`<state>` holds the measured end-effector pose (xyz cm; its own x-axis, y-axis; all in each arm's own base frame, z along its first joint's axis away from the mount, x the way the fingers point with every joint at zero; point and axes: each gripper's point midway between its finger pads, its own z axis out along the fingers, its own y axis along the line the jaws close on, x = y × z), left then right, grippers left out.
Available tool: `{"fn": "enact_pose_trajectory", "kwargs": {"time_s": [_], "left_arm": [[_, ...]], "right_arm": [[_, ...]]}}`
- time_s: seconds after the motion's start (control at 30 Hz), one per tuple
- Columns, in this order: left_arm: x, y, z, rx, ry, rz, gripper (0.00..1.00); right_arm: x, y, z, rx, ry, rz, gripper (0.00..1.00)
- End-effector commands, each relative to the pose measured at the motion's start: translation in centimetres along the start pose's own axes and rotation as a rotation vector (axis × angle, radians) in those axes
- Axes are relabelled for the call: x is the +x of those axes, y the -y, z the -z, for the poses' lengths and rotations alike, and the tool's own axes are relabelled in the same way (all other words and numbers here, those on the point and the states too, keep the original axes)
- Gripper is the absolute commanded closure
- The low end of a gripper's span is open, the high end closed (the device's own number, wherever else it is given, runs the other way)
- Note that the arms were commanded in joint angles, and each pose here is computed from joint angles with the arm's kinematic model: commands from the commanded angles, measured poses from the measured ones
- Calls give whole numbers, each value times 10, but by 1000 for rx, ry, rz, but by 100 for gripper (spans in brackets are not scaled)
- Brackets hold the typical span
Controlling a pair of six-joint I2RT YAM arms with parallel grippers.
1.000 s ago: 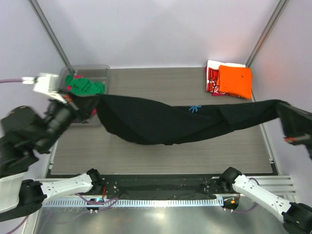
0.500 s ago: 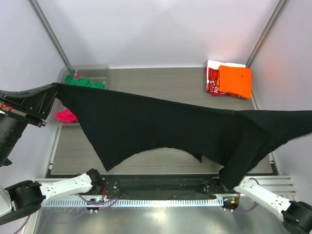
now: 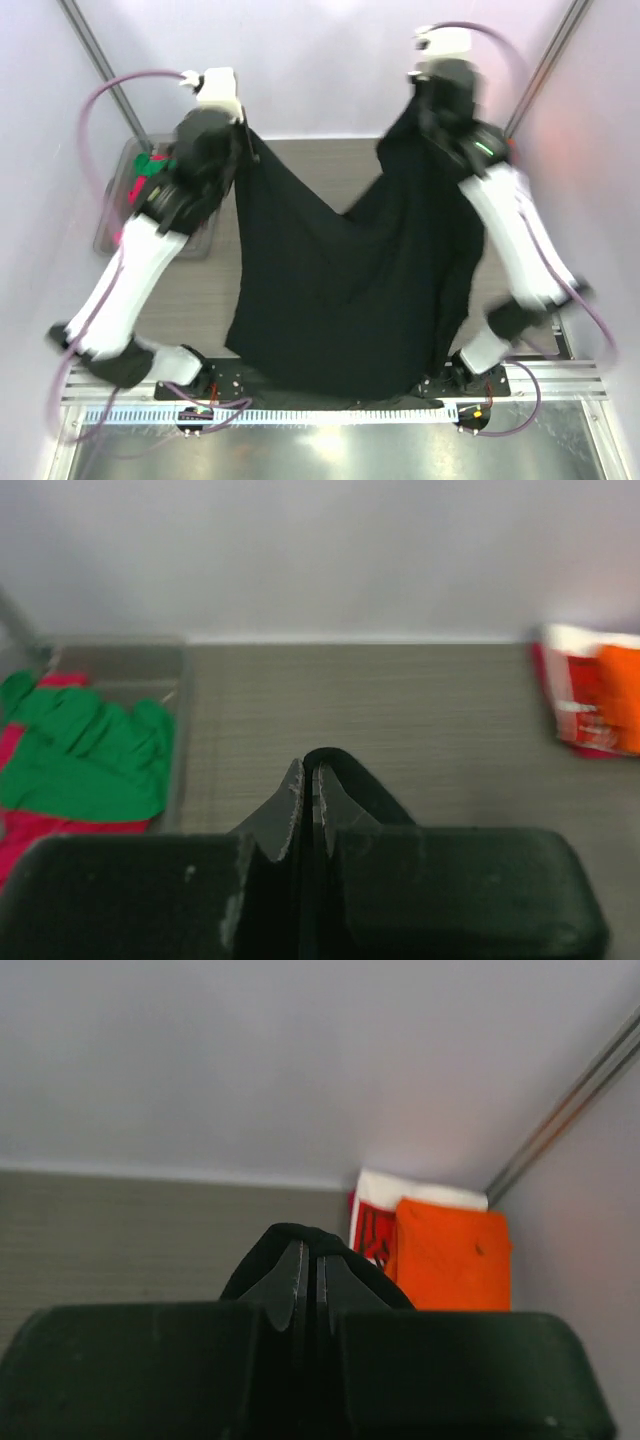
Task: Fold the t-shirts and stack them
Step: Flatten the tshirt out
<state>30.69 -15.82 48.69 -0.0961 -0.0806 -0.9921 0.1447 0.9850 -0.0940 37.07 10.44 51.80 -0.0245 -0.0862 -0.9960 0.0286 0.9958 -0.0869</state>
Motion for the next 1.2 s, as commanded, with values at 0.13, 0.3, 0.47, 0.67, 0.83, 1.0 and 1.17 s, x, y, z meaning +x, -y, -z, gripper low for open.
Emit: {"fn": "enact_pose_trajectory", "kwargs": {"time_s": [0.13,0.3,0.47,0.67,0.83,1.0,1.17], "left_arm": [[165,-106,-176,-337,-462,222,100],[237,-119,-204,-368,-686,248,33],[246,-118,-190,-360,-648,288,26],[281,-102,-160,-323,-699,271,26],[349,-93,-142,-292,-804,326,28],[397,-88,-137,-270,-894,344,31],[428,-90,-135,-294,-955,352,32]], "right_arm": [[159,-30,-196,147,-318,87,53],[213,-38,-205,151,-430,27,0],[249,-49,-173,72,-494,-20,0],[305,-45,-109,32,-651,-120,0],[390,-44,-79,-7,-876,-196,0],[438,-33,-80,12,-1001,-267,0],[473,-22,-80,63,-1098,-274,0]]}}
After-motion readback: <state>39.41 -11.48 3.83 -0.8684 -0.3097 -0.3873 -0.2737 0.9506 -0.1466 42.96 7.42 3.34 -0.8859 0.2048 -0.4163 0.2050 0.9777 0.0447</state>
